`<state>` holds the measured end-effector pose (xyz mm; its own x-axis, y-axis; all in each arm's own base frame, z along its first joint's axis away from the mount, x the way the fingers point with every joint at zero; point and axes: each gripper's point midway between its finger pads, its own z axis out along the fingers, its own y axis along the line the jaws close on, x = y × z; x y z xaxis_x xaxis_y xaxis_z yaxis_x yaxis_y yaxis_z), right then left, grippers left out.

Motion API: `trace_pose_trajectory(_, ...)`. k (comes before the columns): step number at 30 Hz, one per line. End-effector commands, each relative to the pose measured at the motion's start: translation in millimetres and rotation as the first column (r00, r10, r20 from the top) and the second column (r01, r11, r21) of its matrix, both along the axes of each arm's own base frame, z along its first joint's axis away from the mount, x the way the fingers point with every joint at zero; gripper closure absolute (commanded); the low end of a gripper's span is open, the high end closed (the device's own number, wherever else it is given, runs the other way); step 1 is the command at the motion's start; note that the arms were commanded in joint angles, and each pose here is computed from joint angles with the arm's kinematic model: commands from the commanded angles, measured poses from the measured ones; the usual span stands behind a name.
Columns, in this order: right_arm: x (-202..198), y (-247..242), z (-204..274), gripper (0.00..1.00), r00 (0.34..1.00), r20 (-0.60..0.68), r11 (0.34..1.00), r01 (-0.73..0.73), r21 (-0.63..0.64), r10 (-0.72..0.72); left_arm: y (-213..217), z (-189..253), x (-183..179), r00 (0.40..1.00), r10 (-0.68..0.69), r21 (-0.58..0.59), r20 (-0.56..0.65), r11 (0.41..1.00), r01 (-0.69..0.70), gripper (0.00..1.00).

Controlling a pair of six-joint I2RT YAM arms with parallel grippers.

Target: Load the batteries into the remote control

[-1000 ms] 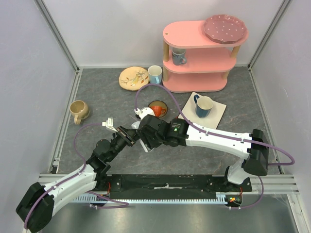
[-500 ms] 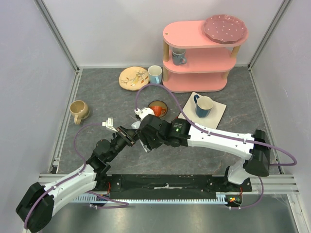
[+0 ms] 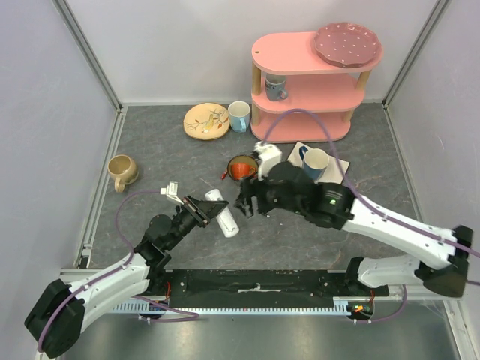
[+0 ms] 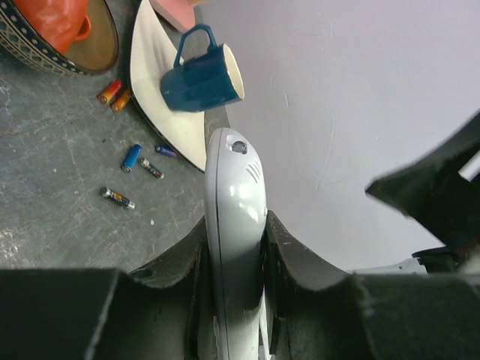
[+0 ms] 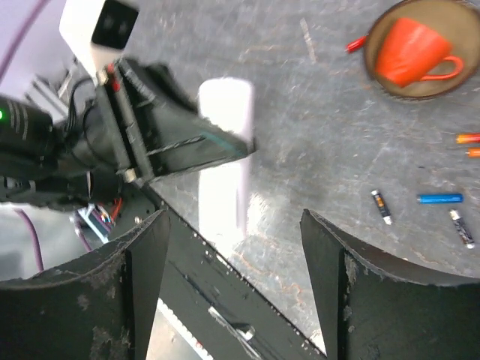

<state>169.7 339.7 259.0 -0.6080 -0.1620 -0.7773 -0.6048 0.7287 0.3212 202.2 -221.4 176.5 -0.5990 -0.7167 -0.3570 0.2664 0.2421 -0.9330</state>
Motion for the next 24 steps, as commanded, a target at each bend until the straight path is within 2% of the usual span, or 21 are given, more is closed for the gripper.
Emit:
trace_pose_trajectory(1,9.5,-8.6,2.6,0.22,0.999,-0.034,0.977,0.005,0.213,0.003,-8.1,8.0,-13.4,0.996,-0.083,-0.046,0.025,0.995,0.084,0.98)
trace_pose_trajectory(3,11.4,-15.8,5.3,0.20,0.999,-0.034,0.963,-0.002,0.270,0.011,-11.5,12.4,-17.8,0.993,-0.115,-0.067,0.032,0.991,0.117,0.98)
trace_pose_trajectory(7,-1.4,-13.8,-5.6,0.17,0.992,-0.039,0.929,-0.098,0.358,0.119,-18.2,20.1,-27.1,0.983,-0.181,-0.101,0.036,0.978,0.184,0.98)
trace_pose_trajectory(14,-15.3,-19.3,-19.6,0.14,0.980,-0.016,0.883,-0.170,0.438,0.197,-26.9,37.8,-35.6,0.964,-0.256,-0.148,0.073,0.953,0.264,0.98)
trace_pose_trajectory(24,-38.3,-14.2,-36.2,0.13,0.948,-0.056,0.807,-0.234,0.543,0.313,-31.9,47.6,-35.3,0.956,-0.278,-0.160,0.090,0.944,0.289,0.98)
